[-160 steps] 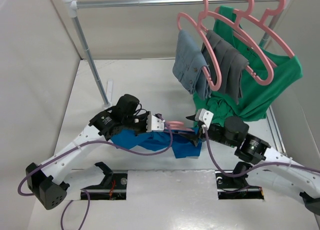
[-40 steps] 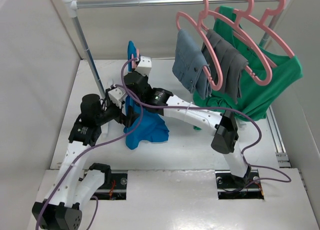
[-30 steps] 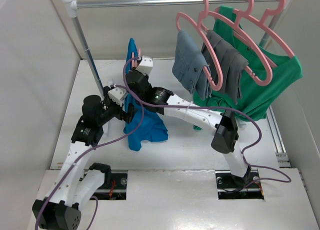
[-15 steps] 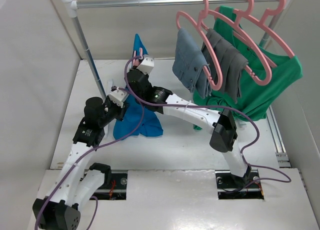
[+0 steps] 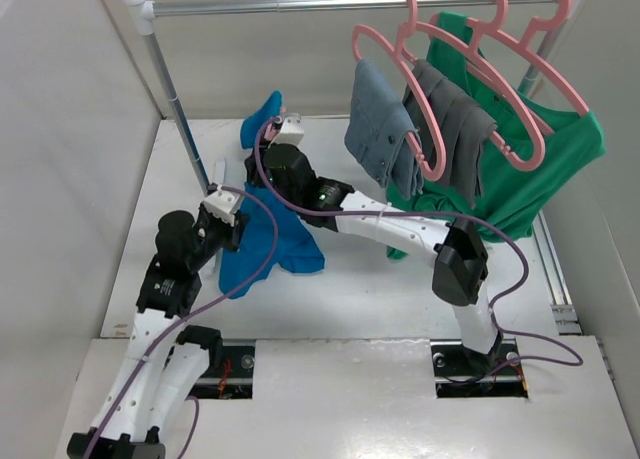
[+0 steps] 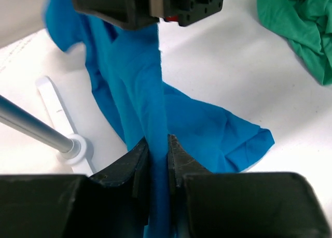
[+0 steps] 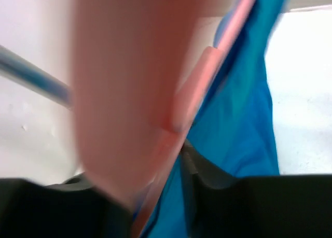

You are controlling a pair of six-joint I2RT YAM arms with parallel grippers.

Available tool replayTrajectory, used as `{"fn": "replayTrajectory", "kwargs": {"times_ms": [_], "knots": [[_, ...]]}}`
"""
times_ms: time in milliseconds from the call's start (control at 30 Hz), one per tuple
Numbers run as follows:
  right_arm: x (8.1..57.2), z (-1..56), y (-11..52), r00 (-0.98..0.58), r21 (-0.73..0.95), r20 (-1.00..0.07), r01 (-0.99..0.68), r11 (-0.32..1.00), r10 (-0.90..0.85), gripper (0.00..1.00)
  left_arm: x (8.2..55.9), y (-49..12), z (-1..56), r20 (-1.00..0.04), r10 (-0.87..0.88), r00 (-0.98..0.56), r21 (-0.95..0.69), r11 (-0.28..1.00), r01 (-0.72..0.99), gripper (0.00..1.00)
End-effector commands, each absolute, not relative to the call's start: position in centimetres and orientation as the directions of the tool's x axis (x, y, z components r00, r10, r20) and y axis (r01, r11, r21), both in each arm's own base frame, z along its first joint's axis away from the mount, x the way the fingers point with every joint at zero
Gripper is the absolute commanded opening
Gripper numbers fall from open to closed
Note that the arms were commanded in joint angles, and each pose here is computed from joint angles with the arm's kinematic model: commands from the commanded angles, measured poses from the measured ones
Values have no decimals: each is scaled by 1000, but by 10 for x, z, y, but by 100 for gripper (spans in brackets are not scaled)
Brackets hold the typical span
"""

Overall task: Place the t-shirt on the hanger
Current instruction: Place tshirt on hanger

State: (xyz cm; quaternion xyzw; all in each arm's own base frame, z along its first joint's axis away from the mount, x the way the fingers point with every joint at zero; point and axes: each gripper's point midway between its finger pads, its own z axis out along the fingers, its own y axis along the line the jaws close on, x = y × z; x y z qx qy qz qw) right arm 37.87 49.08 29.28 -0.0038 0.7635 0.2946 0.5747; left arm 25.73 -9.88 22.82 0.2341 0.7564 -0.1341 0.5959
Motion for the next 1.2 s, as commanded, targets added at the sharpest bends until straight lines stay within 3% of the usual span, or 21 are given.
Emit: {"fn": "replayTrajectory", "kwargs": {"times_ms": [0,300,367,400,433,467,667,867,1167], "knots": [[384,299,482,-341,400,-903,-441,803,262,42,259,-103,270,-991,134,-18,106,852,512,0],[397,305,482,-335,377,-918,-562,737,213,65,259,-97,277,-996,87,-17,69,879,471,0],[397,314,479,-300,345,-933,-580,738,201,76,259,-97,273,-997,77,-32,53,880,472,0],[397,322,475,-277,327,-940,-582,744,197,91,260,-98,271,-997,67,-47,37,881,471,0],[397,322,475,-277,327,-941,-582,744,197,91,261,-97,270,-997,59,-52,28,886,463,0],[397,331,470,-259,321,-944,-577,751,205,100,260,-97,270,-997,48,-58,16,887,462,0],[397,348,458,-221,297,-954,-579,759,204,100,263,-94,268,-997,31,-67,-2,900,435,0],[394,372,460,-210,295,-955,-682,669,208,100,265,-92,270,-997,13,-76,-20,905,425,0],[386,366,454,-228,285,-958,-727,624,173,100,264,-85,280,-999,17,-42,-1,921,390,0]]}}
